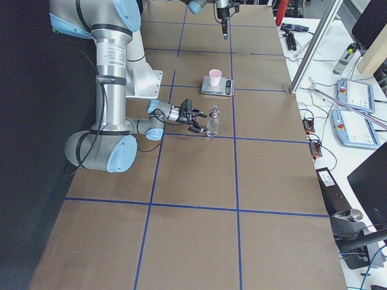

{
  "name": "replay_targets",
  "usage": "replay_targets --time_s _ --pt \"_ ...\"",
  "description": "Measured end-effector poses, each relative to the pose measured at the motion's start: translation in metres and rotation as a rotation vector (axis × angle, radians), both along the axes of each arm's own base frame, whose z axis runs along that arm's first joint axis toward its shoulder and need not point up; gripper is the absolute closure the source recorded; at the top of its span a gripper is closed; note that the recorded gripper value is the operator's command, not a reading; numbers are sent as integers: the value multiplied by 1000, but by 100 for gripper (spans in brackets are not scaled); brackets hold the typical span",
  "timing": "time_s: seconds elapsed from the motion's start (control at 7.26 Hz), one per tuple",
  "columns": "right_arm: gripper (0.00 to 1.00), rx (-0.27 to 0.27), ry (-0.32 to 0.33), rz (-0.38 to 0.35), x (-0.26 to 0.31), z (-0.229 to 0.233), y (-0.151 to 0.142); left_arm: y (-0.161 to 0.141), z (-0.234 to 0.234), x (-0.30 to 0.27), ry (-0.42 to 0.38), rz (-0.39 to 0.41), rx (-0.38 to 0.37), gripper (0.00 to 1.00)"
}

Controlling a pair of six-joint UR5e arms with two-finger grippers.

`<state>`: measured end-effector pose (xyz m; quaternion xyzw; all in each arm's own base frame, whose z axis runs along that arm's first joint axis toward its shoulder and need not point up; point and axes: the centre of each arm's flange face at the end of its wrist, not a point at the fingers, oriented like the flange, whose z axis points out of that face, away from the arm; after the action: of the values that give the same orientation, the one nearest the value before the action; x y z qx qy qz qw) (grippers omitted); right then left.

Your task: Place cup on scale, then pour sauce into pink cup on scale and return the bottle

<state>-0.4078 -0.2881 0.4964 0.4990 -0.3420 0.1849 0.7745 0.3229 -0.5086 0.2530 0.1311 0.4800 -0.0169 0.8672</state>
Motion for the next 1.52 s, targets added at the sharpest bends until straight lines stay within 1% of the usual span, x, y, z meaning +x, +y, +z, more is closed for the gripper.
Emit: replay_targets --time_s 0.28,0.69,0.96,1.1,1.24,1.38,1.52 --pt "0 -13 15 -43 16 7 14 1 1 -1 -1 -1 -1 47" --pt "0 -90 42 -165 67 16 31 1 2 -1 -1 -2 -5 47" --pt "0 -150 61 -247 80 26 35 2 3 -1 -2 -1 -7 46" --pt "0 -200 61 -287 90 31 27 1 5 0 -4 -1 -9 47" --pt "0 -258 63 -330 106 38 12 0 8 1 -9 1 -11 48" --pt "0 -292 92 -372 124 46 -6 0 11 1 -14 5 -12 48" --pt "0 -314 139 -416 148 57 -27 0 14 1 -23 14 0 48"
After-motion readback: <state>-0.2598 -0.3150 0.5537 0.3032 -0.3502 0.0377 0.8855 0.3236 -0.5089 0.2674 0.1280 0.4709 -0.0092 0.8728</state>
